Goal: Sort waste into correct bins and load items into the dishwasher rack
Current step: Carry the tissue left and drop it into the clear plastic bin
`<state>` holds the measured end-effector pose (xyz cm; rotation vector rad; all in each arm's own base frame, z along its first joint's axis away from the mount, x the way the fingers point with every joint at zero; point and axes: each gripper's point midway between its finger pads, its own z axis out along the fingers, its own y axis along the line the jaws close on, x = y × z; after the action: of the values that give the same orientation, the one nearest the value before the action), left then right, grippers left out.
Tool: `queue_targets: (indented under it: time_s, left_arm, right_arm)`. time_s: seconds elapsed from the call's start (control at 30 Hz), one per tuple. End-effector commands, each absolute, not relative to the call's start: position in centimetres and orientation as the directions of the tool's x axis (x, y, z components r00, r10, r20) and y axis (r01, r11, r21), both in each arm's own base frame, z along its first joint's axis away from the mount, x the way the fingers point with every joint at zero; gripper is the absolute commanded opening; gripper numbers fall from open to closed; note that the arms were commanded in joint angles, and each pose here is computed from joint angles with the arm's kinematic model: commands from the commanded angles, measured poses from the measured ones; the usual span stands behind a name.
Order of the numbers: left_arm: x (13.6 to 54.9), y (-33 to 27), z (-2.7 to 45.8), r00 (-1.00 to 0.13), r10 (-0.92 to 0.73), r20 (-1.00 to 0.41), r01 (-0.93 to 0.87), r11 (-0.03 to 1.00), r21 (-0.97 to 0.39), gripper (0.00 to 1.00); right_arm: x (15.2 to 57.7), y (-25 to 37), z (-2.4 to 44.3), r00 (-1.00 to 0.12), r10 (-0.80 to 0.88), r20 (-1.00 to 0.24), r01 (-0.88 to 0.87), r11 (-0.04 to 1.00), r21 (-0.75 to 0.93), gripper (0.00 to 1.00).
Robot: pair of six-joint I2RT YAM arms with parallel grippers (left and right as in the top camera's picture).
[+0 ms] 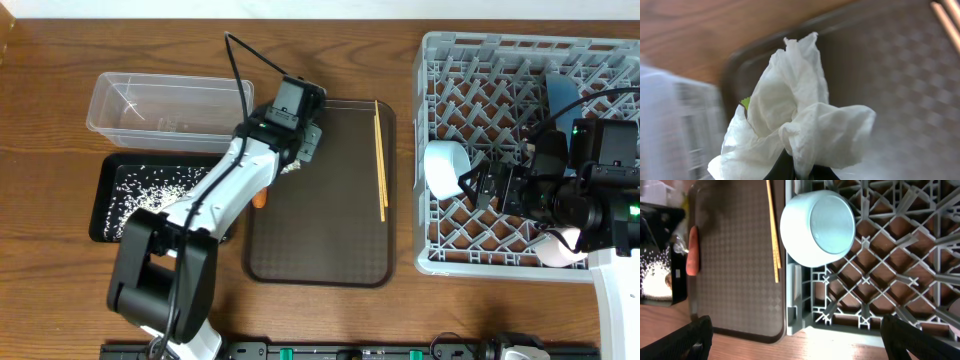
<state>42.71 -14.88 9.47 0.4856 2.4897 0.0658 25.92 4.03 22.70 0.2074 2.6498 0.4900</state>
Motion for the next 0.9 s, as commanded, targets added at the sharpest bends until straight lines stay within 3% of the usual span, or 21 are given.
queue_targets:
  time_s: [0.0,0.13,0.27,0.4,0.43,0.5,0.73,0.87]
  left_arm:
    - [44.3,-10.5,14.6,-0.71,0.274,-0.649,0.173,0.961,0.217,0.06]
    - [45.6,-6.8,16.5,-0.688,0.202,-0.697,0.076,0.975,0.207,0.06]
    - [46.9,-2.1,15.4,-0.704,0.077,-0.706,-0.05,0.986,0.157,0.06]
    - [47.7,-1.0,13.2,-0.725,0.015,-0.689,-0.019,0.999,0.042,0.07]
    - [47.7,-1.0,12.8,-0.732,0.007,-0.681,-0.008,1.0,0.018,0.25]
    - [47.6,-0.9,12.5,-0.74,-0.003,-0.673,0.001,1.0,-0.006,0.75]
    - [46.7,-0.8,16.5,-0.692,-0.005,-0.722,-0.002,1.0,-0.006,1.0]
    - [44.4,-1.2,20.2,-0.67,-0.056,-0.74,-0.018,0.998,-0.06,1.0]
  right_arm:
    - [25.8,3.7,22.5,-0.897,0.209,-0.39,0.058,0.929,0.365,0.99]
    - [25.8,3.7,22.5,-0.897,0.208,-0.391,0.056,0.929,0.365,0.99]
    - [25.8,3.7,22.5,-0.897,0.208,-0.391,0.056,0.929,0.365,0.99]
    - [25.8,3.7,22.5,-0.897,0.208,-0.391,0.056,0.929,0.365,0.99]
    - [25.8,3.7,22.5,-0.897,0.208,-0.391,0.056,0.929,0.365,0.99]
    - [25.8,3.7,22.5,-0.897,0.208,-0.39,0.056,0.929,0.365,0.99]
    - [25.6,3.7,22.4,-0.9,0.207,-0.382,0.059,0.929,0.365,0.99]
    - [25.2,3.8,22.2,-0.907,0.207,-0.367,0.064,0.929,0.365,0.99]
